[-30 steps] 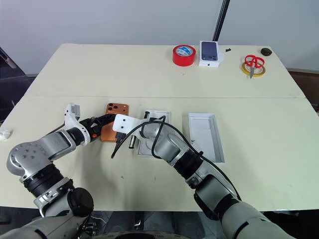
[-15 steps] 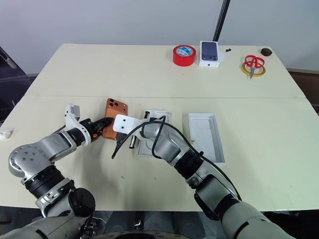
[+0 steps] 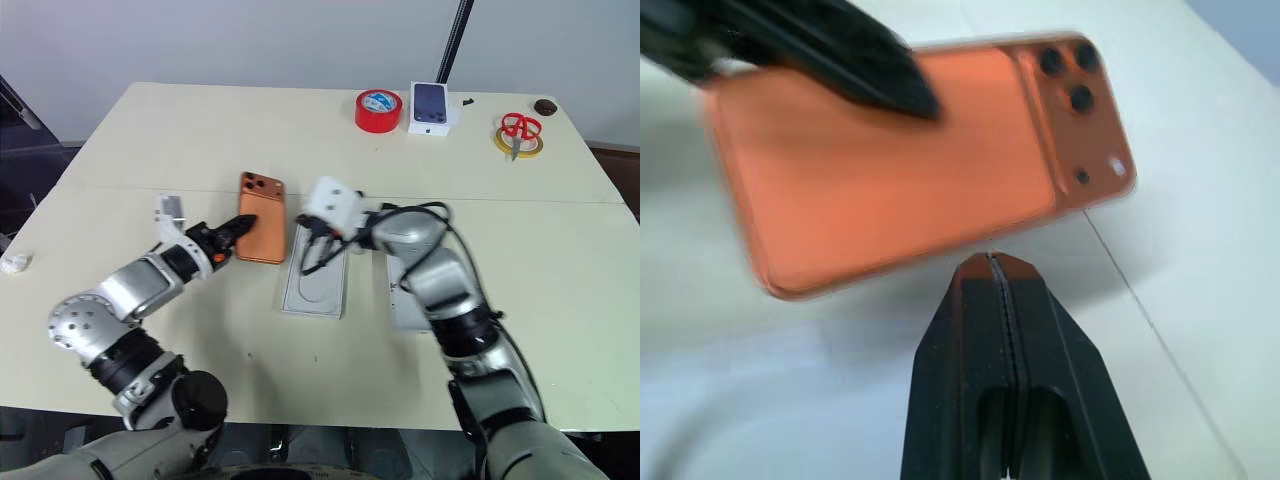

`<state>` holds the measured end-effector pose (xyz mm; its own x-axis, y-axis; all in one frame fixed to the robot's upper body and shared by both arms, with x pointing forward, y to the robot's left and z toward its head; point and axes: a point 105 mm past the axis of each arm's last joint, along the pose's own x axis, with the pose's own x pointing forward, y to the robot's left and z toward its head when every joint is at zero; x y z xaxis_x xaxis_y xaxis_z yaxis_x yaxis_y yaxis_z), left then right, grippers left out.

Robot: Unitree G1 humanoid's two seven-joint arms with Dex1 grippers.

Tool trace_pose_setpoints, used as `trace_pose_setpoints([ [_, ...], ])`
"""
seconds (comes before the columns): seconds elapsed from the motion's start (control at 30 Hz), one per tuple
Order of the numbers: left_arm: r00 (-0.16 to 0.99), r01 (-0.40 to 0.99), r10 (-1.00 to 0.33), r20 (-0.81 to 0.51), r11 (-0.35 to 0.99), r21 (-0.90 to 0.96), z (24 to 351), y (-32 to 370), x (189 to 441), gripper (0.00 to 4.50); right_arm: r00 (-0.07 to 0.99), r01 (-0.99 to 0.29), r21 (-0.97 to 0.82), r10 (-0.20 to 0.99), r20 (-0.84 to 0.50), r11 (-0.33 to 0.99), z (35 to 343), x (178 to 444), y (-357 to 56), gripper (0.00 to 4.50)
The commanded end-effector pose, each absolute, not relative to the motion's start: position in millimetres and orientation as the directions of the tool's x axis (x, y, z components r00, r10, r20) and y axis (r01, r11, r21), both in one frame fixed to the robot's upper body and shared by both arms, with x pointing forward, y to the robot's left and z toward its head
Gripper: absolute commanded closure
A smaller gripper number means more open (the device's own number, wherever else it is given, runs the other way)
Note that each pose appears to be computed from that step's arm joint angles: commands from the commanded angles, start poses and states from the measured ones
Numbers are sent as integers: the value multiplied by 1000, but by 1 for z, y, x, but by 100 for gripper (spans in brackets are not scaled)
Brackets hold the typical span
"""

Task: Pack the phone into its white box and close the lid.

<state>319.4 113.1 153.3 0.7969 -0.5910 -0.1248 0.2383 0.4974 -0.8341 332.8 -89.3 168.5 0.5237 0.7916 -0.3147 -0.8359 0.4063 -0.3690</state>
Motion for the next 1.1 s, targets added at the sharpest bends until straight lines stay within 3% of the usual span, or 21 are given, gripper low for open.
trace_pose_setpoints([
  [0.03, 735, 292, -671, -100, 446, -846, 155, 77, 307, 445, 491, -856, -344, 817, -301, 387, 177, 318, -119, 450],
  [0.27, 665, 269, -725, -181, 458, -847, 133, 55, 295, 445, 538, -837, -326, 768, -347, 440, 170, 311, -157, 450],
  [0.6, 593, 287, -781, -196, 433, -855, 129, 37, 292, 445, 570, -817, -347, 735, -368, 460, 158, 316, -158, 450],
  [0.9, 611, 345, -770, -185, 469, -813, 135, 56, 289, 34, 570, -815, -370, 727, -383, 445, 152, 322, -154, 450],
  [1.1, 652, 452, -738, -175, 563, -692, 155, 85, 285, 34, 578, -808, -395, 718, -388, 437, 153, 327, -150, 450],
])
